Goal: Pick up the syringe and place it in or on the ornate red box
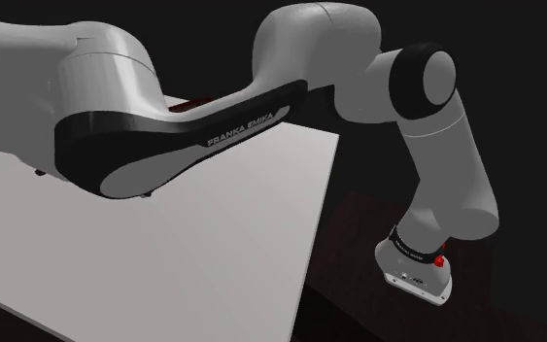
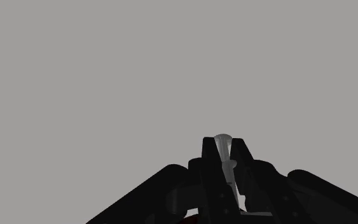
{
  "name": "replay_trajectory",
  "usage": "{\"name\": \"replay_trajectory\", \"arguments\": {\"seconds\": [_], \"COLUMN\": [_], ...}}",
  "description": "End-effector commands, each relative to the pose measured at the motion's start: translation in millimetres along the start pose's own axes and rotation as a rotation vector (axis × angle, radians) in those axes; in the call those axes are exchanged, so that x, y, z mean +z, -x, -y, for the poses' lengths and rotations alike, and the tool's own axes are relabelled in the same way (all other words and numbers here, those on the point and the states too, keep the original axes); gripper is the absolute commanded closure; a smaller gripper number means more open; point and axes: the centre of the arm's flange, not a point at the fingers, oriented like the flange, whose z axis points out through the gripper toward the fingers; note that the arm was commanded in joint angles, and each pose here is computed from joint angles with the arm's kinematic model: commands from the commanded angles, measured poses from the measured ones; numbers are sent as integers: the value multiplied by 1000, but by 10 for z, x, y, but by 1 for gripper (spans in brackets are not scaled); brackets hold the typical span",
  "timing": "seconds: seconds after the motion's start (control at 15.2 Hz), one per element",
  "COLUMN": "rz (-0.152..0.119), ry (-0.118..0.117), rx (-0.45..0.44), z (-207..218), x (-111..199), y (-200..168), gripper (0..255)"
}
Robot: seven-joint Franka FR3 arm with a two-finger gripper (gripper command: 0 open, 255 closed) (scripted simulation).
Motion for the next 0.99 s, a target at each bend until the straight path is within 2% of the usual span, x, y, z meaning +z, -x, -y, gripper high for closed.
{"name": "replay_trajectory", "arguments": {"seconds": [0.0,0.59,0.92], "rz": [0,0,0], "ry": [0,0,0], "rx": [0,0,0], "z": [-9,-9,15], "x": [-91,-507,-120], "y": [-43,-244,-779], "gripper": [255,255,255]}}
